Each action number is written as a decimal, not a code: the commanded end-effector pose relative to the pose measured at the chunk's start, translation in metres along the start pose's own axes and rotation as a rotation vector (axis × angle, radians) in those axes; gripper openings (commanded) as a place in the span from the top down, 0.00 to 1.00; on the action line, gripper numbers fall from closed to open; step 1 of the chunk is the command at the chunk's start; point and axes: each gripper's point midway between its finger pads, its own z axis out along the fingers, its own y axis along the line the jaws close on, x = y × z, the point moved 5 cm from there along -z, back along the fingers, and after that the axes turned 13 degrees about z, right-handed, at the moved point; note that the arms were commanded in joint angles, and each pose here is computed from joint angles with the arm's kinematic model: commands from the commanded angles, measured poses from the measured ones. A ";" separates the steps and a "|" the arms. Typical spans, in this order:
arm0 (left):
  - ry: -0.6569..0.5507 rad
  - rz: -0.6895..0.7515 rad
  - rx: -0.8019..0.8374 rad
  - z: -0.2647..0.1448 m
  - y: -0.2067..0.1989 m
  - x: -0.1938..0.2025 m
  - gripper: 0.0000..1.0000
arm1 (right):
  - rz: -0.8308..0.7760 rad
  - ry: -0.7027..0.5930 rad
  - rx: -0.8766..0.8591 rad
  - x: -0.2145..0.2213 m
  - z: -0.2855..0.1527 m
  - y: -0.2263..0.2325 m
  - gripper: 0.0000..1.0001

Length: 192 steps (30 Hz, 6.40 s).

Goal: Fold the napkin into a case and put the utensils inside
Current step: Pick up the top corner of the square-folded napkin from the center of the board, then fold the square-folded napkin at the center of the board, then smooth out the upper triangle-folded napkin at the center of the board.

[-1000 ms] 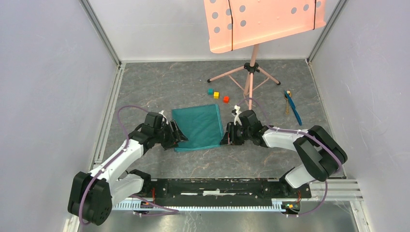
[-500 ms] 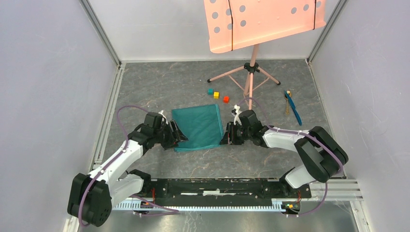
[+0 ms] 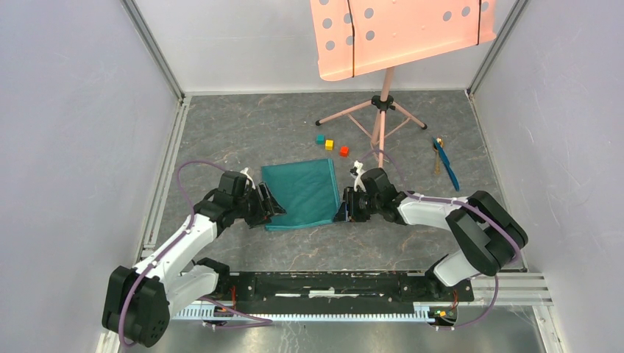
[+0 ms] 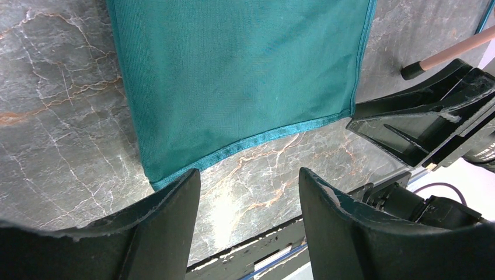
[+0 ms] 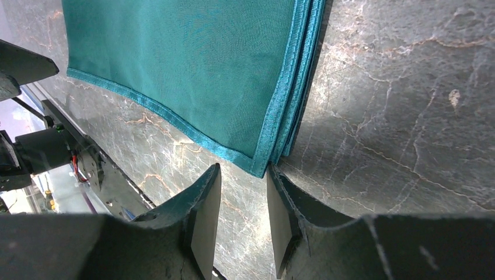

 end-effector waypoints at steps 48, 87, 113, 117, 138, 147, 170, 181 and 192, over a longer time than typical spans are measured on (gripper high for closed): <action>-0.010 0.036 -0.027 -0.008 0.002 0.002 0.38 | 0.001 -0.044 -0.006 -0.005 0.003 0.002 0.69; 0.043 -0.052 -0.277 0.010 0.046 0.023 0.85 | -0.245 -0.064 -0.275 -0.052 0.044 0.115 1.00; 0.063 -0.062 -0.310 0.016 0.055 0.031 0.92 | -0.049 -0.132 -0.401 -0.117 0.169 0.170 1.00; 0.060 -0.063 -0.312 0.015 0.056 0.032 0.94 | -0.052 -0.140 -0.398 -0.121 0.173 0.170 1.00; 0.010 -0.057 -0.272 0.005 0.042 0.017 0.82 | -0.067 -0.153 -0.391 -0.137 0.185 0.174 0.82; -0.112 -0.040 -0.267 -0.036 0.019 -0.012 0.59 | -0.211 -0.163 -0.440 -0.152 0.152 0.213 0.58; 0.128 -0.029 -0.297 0.025 0.040 0.005 0.27 | -0.499 -0.089 -0.320 -0.176 0.081 0.080 0.59; 0.145 -0.034 -0.314 0.024 0.046 0.015 0.38 | -0.472 -0.103 -0.299 -0.192 0.096 0.064 0.65; 0.102 -0.036 -0.348 0.018 0.052 0.016 0.57 | -0.421 -0.164 -0.205 -0.202 0.096 0.038 0.73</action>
